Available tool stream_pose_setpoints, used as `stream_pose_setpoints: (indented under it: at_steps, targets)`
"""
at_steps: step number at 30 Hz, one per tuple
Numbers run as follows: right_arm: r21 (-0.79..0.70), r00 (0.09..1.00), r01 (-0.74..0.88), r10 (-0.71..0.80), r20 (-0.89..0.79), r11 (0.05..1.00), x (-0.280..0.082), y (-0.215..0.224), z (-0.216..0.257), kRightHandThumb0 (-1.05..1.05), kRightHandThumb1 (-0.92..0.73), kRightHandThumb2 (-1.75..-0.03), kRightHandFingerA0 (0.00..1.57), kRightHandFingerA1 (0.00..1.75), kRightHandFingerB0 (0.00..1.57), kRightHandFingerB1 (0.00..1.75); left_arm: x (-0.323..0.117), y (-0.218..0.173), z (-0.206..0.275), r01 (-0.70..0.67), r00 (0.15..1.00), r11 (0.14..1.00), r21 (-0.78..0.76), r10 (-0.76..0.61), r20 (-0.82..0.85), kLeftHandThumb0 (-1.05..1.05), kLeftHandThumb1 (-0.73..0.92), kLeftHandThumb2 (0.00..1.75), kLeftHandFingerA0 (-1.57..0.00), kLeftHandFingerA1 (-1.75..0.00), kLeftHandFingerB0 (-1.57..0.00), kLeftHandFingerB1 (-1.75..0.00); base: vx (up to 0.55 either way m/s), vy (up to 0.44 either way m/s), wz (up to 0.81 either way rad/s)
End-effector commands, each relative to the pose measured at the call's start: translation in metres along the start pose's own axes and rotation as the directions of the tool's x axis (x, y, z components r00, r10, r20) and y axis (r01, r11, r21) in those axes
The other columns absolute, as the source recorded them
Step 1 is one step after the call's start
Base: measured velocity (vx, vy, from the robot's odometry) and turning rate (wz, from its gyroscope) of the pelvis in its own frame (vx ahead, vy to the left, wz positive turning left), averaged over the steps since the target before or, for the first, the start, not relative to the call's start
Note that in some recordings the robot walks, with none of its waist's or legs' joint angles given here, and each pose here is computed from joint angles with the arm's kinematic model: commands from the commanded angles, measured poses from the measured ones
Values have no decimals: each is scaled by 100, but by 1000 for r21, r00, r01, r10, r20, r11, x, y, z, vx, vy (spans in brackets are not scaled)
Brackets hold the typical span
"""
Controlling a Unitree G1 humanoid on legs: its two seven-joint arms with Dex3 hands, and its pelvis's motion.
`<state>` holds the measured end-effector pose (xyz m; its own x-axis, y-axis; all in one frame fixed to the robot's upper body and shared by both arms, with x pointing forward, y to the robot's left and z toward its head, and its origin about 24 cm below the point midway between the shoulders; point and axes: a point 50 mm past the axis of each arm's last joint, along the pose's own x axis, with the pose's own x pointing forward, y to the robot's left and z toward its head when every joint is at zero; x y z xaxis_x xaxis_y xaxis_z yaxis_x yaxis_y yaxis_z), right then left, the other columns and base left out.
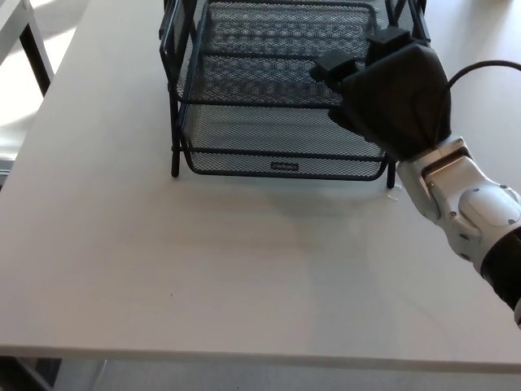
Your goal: The robot uses its right hand to grab the drawer kept on the middle of the desk and pull it out towards the robot
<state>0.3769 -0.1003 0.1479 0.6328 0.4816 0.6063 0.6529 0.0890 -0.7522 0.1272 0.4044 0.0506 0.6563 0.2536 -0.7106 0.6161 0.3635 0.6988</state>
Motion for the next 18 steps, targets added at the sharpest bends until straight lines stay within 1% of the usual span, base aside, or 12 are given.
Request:
stream_pose_setpoints:
  at_steps: [1, 2, 4, 5, 6, 7, 8, 11, 13, 15, 16, 18]
  targets:
    - [10, 923, 357, -355, 147, 934, -32, -21, -10, -51, -55, -56, 100, 94, 89, 60, 2, 2, -6, -65, 998, 998, 3, 65, -1, -35, 76, 63, -57, -94, -56, -57, 0, 0, 0]
    - [16, 922, 359, -357, 152, 933, -36, -22, -10, -50, -56, -57, 99, 96, 89, 60, 2, 2, -6, -66, 998, 998, -3, 66, -3, -34, 77, 63, -56, -97, -55, -59, 0, 0, 0]
    - [33, 918, 365, -366, 151, 930, -42, -23, -9, -51, -54, -57, 101, 94, 89, 60, 1, 2, -5, -63, 998, 998, -8, 63, 12, -37, 77, 63, -57, -94, -55, -62, 0, 0, 0]
    - [35, 917, 365, -366, 159, 930, -46, -25, -8, -52, -55, -57, 100, 95, 88, 61, -2, 3, -3, -64, 998, 998, -20, 65, 18, -37, 79, 62, -55, -100, -58, -67, 0, 0, 0]
    - [42, 914, 368, -370, 166, 929, -49, -26, -8, -51, -55, -57, 99, 96, 89, 61, -2, 3, -3, -62, 998, 998, -30, 62, 17, -35, 77, 62, -58, -95, -58, -63, 0, 0, 0]
    - [55, 910, 375, -379, 169, 925, -58, -28, -7, -51, -54, -56, 101, 92, 89, 60, -2, 4, -2, -57, 998, 998, 12, 57, 20, -33, 73, 61, -55, -88, -55, -59, 0, 0, 0]
    - [59, 907, 381, -386, 171, 923, -61, -29, -7, -48, -54, -56, 100, 94, 91, 58, -3, 4, -2, -59, 998, 998, 6, 59, 23, -34, 73, 62, -57, -90, -55, -61, 0, 0, 0]
    - [59, 902, 388, -392, 179, 920, -70, -33, -7, -48, -55, -57, 99, 96, 90, 58, -2, 4, -2, -56, 998, 998, 5, 56, 26, -32, 71, 61, -54, -84, -53, -56, 0, 0, 0]
    - [87, 898, 396, -405, 170, 914, -76, -36, -7, -48, -54, -57, 96, 101, 91, 57, 0, 5, -3, -58, 998, 998, 16, 58, 16, -32, 71, 60, -55, -87, -55, -58, 0, 0, 0]
    - [89, 899, 394, -403, 169, 915, -85, -41, -6, -50, -55, -56, 100, 95, 92, 58, 3, 4, -6, -58, 998, 998, 6, 58, 10, -31, 73, 61, -58, -82, -56, -55, 0, 0, 0]
    - [89, 901, 389, -399, 168, 917, -88, -43, -6, -51, -54, -57, 102, 93, 90, 58, 4, 3, -7, -64, 998, 998, 8, 64, 14, -31, 73, 61, -58, -85, -57, -57, 0, 0, 0]
    - [89, 900, 391, -401, 170, 916, -92, -45, -6, -51, -53, -57, 101, 95, 90, 58, 5, 3, -8, -62, 998, 998, 0, 62, 12, -32, 73, 61, -58, -85, -58, -59, 0, 0, 0]
